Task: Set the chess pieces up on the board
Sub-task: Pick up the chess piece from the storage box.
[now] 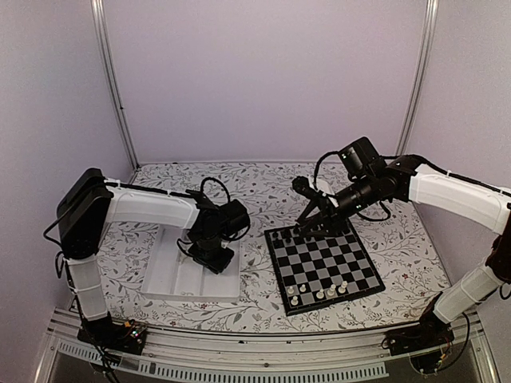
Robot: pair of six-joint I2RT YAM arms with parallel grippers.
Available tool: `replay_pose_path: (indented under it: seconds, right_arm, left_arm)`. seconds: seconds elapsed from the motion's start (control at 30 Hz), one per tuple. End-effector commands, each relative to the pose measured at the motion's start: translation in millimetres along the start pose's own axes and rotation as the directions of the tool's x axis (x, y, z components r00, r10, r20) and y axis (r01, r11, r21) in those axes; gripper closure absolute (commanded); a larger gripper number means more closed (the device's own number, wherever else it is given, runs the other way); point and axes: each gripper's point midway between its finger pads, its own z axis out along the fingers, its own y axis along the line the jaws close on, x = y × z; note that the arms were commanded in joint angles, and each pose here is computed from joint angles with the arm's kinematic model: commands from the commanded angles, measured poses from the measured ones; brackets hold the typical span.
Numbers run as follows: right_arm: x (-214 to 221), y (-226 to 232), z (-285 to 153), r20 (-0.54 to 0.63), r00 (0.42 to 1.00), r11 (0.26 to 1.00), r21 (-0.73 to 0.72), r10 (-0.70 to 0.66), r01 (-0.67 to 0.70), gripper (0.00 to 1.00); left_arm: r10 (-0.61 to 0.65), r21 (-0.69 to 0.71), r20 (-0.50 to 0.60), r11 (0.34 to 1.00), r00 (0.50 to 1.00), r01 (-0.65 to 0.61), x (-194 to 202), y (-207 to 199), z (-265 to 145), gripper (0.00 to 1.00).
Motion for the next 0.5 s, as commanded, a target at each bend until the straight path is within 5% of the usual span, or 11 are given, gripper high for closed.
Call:
replay_pose_path:
  seconds: [0.0,0.3,0.47]
  right_arm:
    - [0.0,2.0,-2.6,0.010,1.000,1.000,0.006,-0.001,0.000,0.58]
    - [-1.2,-0.2,-3.7,0.006,1.000,1.000,0.021,-0.004,0.003,0.58]
    - [-16.7,-27.1,-20.3,0.001,1.000,0.985,0.172,0.008,-0.008,0.57]
  left_arm:
    - [0.003,0.011,-0.019,1.000,1.000,-0.003,-2.5,1.5,13.5,0.67]
    - [0.009,0.019,-0.057,1.000,0.998,-0.008,6.3,1.3,21.6,0.82]
    - [-0.001,0.019,-0.011,1.000,1.000,0.002,2.8,5.8,0.5,0.89]
